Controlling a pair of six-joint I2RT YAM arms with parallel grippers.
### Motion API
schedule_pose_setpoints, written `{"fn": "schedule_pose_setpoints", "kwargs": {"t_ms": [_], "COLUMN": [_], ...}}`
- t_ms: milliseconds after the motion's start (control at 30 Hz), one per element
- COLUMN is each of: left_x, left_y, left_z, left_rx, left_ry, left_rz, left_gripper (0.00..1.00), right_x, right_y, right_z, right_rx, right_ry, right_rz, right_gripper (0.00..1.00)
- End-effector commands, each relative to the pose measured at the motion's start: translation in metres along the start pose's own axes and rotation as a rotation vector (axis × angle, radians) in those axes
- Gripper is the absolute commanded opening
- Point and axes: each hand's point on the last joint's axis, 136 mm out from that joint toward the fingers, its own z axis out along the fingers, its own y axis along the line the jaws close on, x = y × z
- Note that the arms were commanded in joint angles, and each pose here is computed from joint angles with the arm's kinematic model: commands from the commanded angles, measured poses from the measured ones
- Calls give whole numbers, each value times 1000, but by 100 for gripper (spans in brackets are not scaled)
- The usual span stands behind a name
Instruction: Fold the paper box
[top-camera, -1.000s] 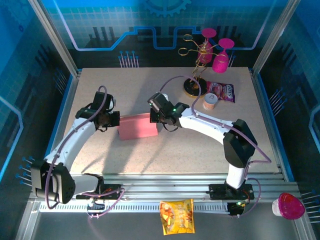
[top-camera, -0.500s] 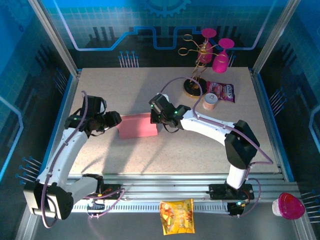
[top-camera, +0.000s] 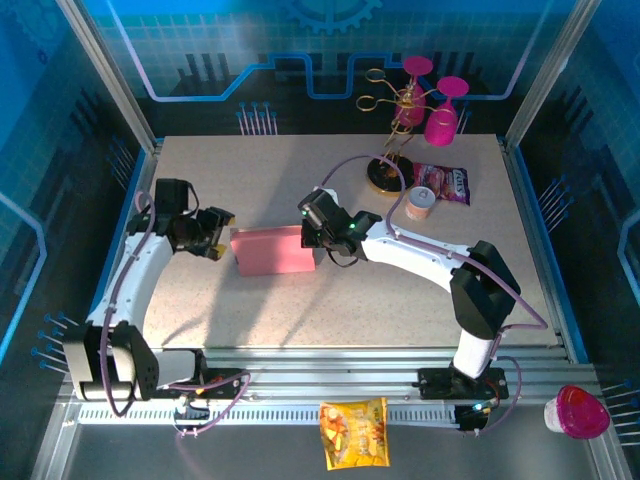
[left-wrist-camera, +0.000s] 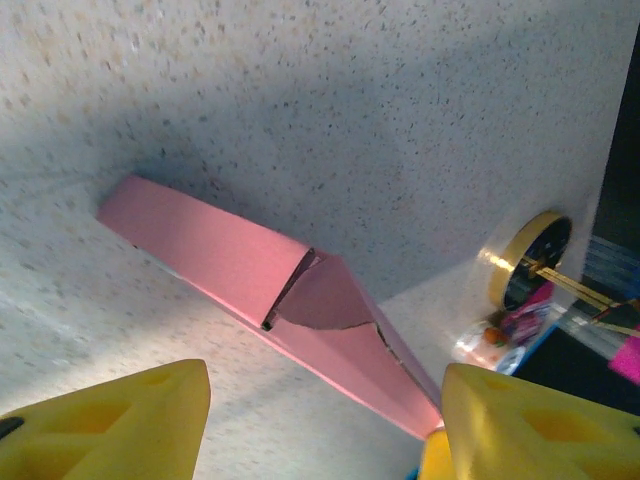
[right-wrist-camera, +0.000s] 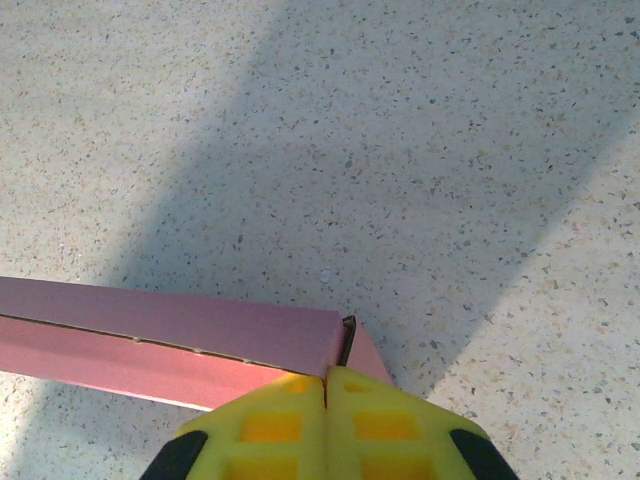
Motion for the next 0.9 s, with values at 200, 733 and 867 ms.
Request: {"fn": "schedule_pose_setpoints", "kwargs": {"t_ms": [200,733,867], "left_x": [-6,3,3], "left_y": [-14,16,19], "left_z": [18,31,33], "left_rx": [95,80,75], "left_ry": [61,90,89], "left_rz": [-185,-201,-201], "left_gripper": [62,39,35], "right_x": [48,47,46], "right_y": [-26,-24,-23], "right_z": [8,10,9], "right_rx": [97,97,93], "right_ry": [147,148,146], "right_rz": [-54,-65,-68], "right_gripper": [0,0,0]}}
